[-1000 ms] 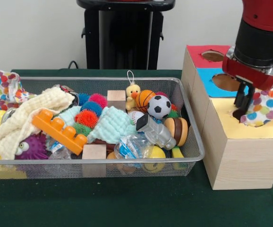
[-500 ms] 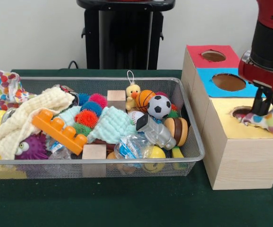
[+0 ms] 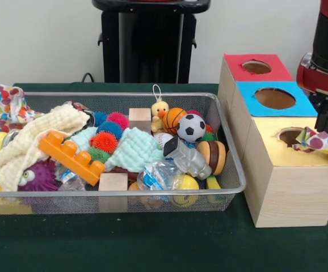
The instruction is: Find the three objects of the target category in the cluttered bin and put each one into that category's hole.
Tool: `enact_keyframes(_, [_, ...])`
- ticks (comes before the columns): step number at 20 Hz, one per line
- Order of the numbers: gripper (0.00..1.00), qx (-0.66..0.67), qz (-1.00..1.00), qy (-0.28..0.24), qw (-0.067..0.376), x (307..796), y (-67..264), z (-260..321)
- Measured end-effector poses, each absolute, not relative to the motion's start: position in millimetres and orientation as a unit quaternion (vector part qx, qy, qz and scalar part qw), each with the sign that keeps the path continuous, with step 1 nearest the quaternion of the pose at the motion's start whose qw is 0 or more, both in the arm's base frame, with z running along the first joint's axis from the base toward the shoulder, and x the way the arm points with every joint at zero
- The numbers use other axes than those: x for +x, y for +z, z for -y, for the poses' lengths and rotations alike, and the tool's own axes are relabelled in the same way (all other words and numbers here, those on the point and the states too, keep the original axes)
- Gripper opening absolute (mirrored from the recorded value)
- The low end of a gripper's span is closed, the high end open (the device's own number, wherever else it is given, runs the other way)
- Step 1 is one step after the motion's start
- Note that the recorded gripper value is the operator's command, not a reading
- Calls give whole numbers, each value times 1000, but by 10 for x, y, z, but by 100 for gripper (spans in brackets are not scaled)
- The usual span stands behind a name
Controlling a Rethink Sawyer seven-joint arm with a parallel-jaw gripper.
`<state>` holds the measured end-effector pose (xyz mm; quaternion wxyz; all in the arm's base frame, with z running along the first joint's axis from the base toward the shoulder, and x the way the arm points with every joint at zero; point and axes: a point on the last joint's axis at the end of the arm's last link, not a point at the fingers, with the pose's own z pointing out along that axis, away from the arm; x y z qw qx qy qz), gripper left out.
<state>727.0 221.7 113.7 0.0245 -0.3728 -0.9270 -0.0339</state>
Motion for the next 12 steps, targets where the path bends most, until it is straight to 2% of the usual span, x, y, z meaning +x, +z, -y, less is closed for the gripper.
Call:
enact_keyframes(6, [0,-384,922,-42,19,7200,1051,-2141])
enact_keyframes(12, [0,-389,921,-26,2,6968,810,-1971])
